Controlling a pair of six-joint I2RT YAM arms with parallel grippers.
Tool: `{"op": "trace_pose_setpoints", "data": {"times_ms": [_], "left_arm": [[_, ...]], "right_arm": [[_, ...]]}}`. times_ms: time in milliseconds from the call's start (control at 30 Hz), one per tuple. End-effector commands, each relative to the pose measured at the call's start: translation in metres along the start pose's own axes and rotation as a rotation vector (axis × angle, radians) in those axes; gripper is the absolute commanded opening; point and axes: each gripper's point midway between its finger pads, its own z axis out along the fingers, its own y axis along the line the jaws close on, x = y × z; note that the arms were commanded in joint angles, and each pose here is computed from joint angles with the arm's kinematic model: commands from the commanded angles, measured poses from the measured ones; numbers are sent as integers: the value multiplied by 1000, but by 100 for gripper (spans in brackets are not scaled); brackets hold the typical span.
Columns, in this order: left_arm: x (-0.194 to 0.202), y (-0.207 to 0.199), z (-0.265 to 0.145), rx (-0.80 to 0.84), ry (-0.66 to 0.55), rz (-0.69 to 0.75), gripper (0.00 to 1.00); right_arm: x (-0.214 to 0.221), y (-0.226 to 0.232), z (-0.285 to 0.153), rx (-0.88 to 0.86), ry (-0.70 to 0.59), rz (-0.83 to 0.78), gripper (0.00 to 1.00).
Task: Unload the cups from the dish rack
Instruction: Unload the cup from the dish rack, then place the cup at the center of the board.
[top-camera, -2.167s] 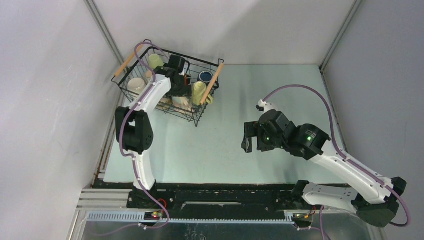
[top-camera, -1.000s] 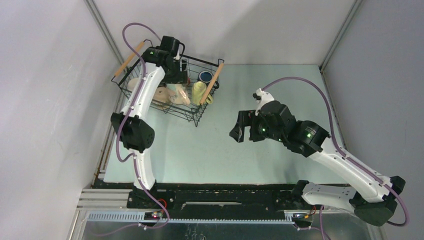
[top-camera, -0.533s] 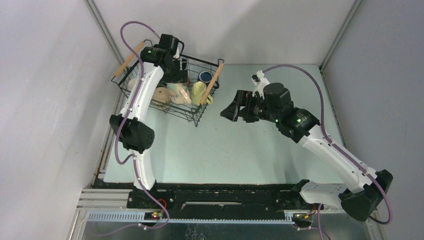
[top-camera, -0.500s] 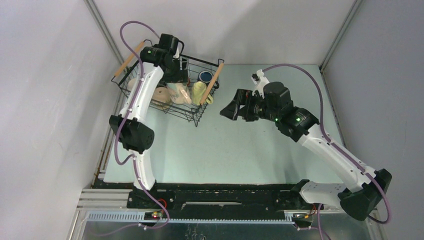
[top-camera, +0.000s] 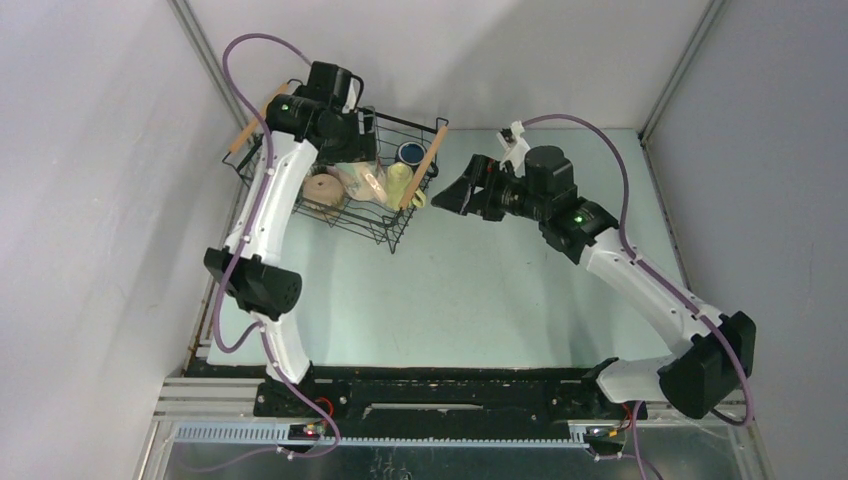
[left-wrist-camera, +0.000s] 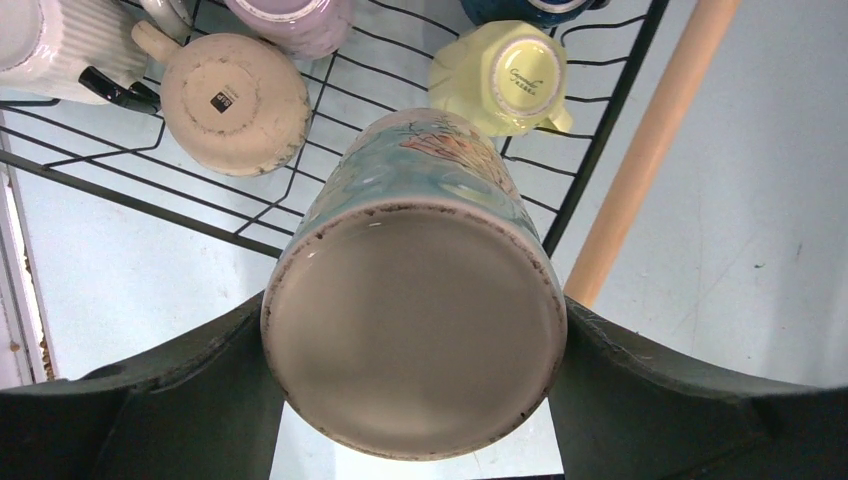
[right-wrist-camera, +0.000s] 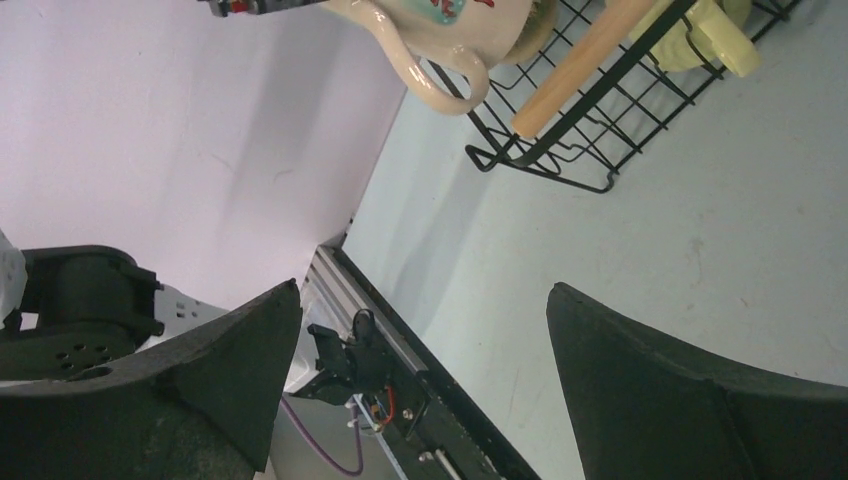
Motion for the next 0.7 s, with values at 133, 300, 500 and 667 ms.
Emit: {"op": "trace_pose_setpoints", "data": {"times_ms": [133, 300, 500, 667], "left_arm": [[-44, -26, -89, 160, -275, -36, 0], [-42, -34, -102, 205, -290, -32, 0], [-35, -54, -111, 277, -285, -16, 0], [-30, -74, -121, 361, -277, -12, 0]], "right_arm": [[-21, 16, 21, -107, -42, -6, 100], [-23, 14, 30, -131, -43, 9, 100], [-31, 11, 40, -166, -55, 36, 100], [-38, 13, 43, -210, -75, 58, 100]]}}
